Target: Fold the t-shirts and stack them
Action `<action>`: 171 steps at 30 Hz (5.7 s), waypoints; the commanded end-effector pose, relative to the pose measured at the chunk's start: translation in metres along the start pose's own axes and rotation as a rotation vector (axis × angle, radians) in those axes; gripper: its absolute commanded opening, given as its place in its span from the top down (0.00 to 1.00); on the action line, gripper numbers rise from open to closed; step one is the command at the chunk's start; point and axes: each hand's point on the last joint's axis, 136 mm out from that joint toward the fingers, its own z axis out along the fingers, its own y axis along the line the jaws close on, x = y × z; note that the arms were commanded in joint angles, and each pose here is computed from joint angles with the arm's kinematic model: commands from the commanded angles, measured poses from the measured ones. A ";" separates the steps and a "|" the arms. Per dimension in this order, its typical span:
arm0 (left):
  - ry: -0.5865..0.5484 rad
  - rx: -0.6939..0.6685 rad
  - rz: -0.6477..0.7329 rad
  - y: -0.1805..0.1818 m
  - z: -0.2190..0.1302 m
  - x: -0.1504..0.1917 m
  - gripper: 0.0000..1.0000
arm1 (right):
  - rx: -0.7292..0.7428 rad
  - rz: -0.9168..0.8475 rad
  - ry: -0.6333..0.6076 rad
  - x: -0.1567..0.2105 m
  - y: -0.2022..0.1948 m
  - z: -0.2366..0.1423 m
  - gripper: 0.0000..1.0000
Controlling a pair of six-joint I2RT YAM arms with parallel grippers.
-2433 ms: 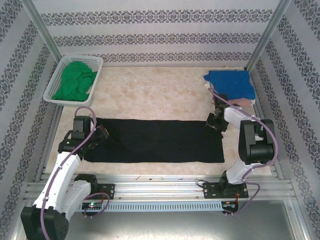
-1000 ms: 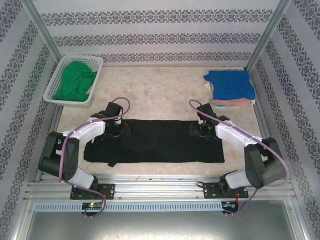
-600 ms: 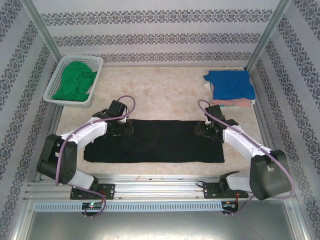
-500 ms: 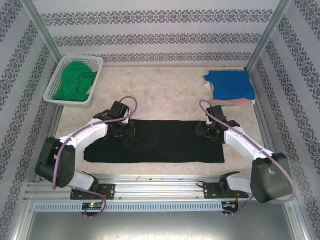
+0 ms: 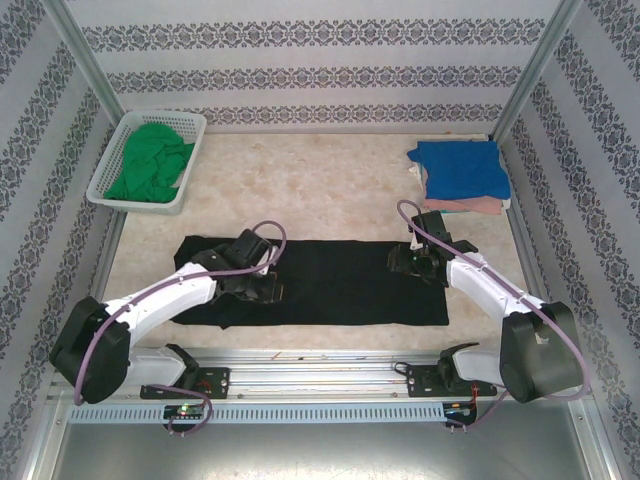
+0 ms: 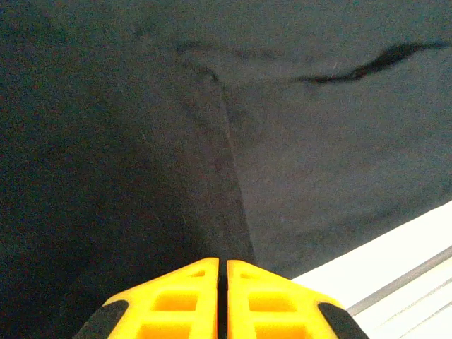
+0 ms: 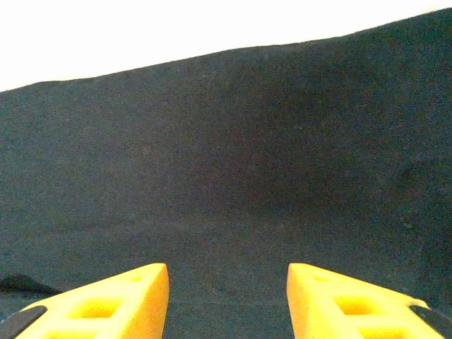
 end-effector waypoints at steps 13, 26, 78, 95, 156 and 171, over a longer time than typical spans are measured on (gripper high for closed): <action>0.036 0.242 0.004 -0.065 0.020 0.026 0.76 | -0.002 0.001 -0.010 0.001 -0.004 0.000 0.50; -0.240 -0.104 -0.078 0.020 -0.030 -0.029 0.53 | -0.047 -0.032 -0.032 -0.002 0.022 0.000 0.50; -0.264 -0.210 -0.167 0.057 -0.039 0.005 0.45 | 0.037 -0.076 0.073 -0.027 0.035 0.039 0.41; -0.115 -0.209 -0.269 0.107 0.065 -0.117 0.47 | 0.175 -0.012 0.201 0.019 0.001 0.048 0.40; -0.287 0.236 0.057 -0.067 0.097 -0.372 0.41 | -0.004 -0.349 0.186 0.108 0.183 0.022 0.37; -0.355 0.094 0.179 -0.076 -0.024 -0.356 0.31 | -0.024 -0.220 0.064 0.089 0.081 -0.034 0.26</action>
